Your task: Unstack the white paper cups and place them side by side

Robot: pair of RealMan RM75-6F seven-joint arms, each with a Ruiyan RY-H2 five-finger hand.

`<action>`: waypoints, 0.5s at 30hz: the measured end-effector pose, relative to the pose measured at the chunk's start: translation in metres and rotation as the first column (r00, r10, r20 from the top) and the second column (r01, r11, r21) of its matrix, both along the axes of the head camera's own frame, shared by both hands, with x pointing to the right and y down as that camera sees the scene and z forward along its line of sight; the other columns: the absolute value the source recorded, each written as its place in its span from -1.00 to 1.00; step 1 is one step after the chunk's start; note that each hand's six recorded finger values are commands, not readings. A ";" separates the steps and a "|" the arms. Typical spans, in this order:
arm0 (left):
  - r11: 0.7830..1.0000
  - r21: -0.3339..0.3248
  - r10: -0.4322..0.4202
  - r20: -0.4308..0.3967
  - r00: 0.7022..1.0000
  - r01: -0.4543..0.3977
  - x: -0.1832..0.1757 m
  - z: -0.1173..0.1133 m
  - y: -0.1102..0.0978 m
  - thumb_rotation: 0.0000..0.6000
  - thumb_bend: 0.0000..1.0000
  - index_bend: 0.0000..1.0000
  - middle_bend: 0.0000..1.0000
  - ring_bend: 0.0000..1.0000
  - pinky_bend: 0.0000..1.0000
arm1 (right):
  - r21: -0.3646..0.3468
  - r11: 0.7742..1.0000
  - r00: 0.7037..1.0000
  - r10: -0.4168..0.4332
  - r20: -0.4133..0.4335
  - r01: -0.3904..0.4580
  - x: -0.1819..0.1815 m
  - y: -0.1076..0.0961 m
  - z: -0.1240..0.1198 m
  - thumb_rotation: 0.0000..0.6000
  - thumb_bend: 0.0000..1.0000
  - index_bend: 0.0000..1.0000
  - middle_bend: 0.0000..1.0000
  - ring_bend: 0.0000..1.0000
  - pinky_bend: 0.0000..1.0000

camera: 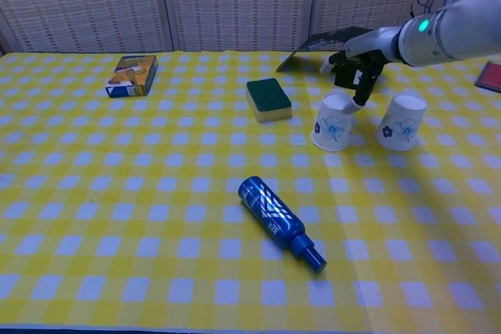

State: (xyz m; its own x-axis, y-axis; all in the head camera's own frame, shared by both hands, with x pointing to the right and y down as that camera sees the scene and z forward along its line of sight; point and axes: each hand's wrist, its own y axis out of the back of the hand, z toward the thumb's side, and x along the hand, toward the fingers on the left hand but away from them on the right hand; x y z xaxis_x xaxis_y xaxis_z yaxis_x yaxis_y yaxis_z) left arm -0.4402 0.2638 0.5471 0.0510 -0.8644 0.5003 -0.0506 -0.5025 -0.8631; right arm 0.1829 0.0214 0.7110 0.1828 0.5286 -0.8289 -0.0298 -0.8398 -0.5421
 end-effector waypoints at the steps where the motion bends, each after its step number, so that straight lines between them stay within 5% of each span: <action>1: 1.000 0.000 0.002 0.001 1.000 -0.002 0.001 0.000 0.000 1.00 -0.37 -0.93 -1.00 -1.00 -0.54 | 0.000 1.000 1.000 0.000 0.005 0.000 0.000 0.000 -0.002 1.00 -0.51 -1.00 -1.00 -1.00 -1.00; 8: 1.000 -0.004 0.003 0.014 1.000 -0.003 0.000 0.003 0.000 1.00 -0.37 -0.93 -1.00 -1.00 -0.54 | 0.013 1.000 0.998 -0.014 0.053 0.013 0.002 0.004 -0.029 1.00 -0.54 -1.00 -1.00 -1.00 -1.00; 15: 1.000 -0.021 -0.007 0.041 0.999 0.008 -0.003 0.010 -0.002 1.00 -0.36 -0.93 -1.00 -1.00 -0.54 | 0.107 0.993 0.993 -0.063 0.098 0.053 0.028 0.025 -0.086 1.00 -0.54 -1.00 -1.00 -1.00 -1.00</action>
State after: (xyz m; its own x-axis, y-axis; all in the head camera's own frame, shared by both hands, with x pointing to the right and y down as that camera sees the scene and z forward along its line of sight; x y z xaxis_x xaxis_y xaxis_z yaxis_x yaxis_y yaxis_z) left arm -0.4436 0.2621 0.5569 0.0237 -0.8536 0.5203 -0.0193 -0.5208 -0.8535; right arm 0.2112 0.0469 0.6247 0.2954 0.5968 -0.7460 -0.0177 -0.7773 -0.6289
